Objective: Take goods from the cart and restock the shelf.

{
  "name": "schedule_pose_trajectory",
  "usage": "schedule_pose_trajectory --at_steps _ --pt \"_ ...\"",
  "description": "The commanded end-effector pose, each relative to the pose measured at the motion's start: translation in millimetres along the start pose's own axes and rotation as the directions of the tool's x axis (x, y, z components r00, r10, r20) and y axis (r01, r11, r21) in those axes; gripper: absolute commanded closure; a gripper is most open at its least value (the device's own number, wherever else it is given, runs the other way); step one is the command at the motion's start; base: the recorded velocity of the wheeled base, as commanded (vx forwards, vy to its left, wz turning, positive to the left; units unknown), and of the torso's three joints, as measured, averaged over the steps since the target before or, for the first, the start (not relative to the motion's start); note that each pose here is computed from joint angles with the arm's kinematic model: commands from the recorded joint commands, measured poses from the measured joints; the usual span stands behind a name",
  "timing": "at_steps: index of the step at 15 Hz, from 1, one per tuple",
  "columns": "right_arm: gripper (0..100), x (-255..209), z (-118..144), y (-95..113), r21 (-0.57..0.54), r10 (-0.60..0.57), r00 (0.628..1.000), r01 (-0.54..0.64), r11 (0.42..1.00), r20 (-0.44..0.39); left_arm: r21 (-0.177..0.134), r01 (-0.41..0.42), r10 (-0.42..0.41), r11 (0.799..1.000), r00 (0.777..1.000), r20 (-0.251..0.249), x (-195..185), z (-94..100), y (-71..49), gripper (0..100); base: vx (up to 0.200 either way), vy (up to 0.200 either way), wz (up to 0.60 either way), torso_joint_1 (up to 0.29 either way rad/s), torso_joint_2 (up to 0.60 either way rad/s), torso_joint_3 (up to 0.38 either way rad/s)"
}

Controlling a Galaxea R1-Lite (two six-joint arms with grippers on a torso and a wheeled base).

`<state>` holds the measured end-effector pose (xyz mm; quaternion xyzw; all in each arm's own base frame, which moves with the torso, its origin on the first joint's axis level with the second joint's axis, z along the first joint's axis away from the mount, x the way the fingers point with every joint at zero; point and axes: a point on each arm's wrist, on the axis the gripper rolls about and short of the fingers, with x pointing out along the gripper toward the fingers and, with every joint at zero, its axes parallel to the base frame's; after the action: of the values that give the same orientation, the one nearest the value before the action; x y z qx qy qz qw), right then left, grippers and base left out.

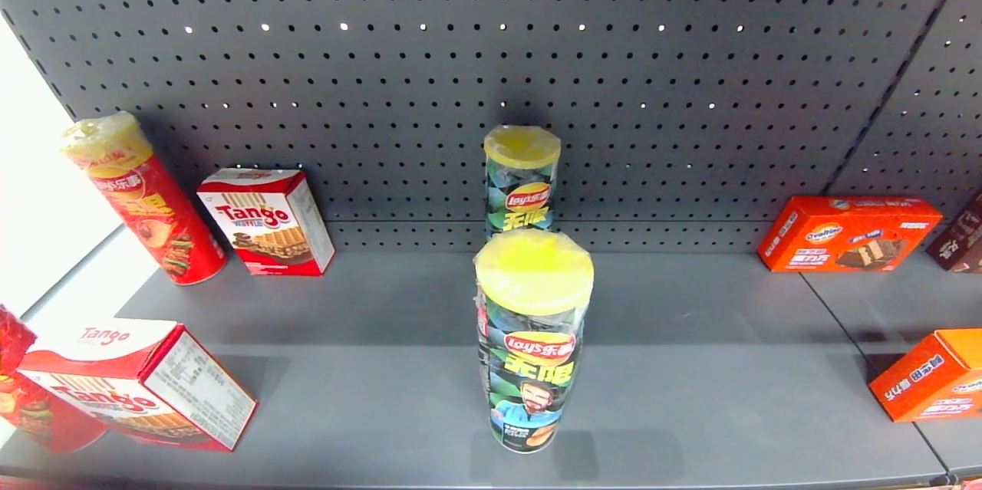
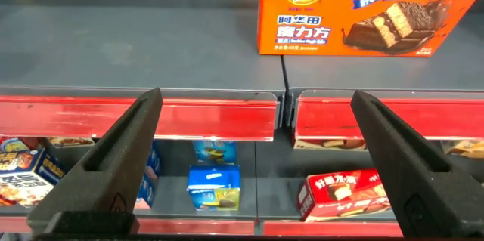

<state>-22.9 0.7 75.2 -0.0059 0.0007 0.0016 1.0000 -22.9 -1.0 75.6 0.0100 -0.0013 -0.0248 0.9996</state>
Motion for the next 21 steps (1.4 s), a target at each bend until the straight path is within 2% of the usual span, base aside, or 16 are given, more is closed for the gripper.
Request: schedule_pose_trajectory --at_steps 1,3,5,21 --pt "0 0.1 0.0 0.0 0.000 0.000 1.000 0.000 1.000 -0.002 0.000 0.000 0.000 1.000 1.000 -0.001 0.0 0.0 0.0 0 0.000 0.000 0.00 0.000 0.00 0.000" --pt "0 0.1 0.0 0.0 0.000 0.000 1.000 0.000 1.000 -0.002 0.000 0.000 0.000 1.000 1.000 -0.001 0.0 0.0 0.0 0 0.000 0.000 0.00 0.000 0.00 0.000" --pt "0 0.1 0.0 0.0 0.000 0.000 1.000 0.000 1.000 -0.002 0.000 0.001 -0.001 1.000 1.000 -0.001 0.0 0.0 0.0 0 0.000 0.200 0.00 0.000 0.00 0.000" --pt "0 0.1 0.0 0.0 0.000 0.000 1.000 0.000 1.000 -0.002 0.005 0.004 -0.004 1.000 1.000 -0.001 0.0 0.0 -0.1 0 -0.013 0.000 0.00 0.000 0.00 0.000"
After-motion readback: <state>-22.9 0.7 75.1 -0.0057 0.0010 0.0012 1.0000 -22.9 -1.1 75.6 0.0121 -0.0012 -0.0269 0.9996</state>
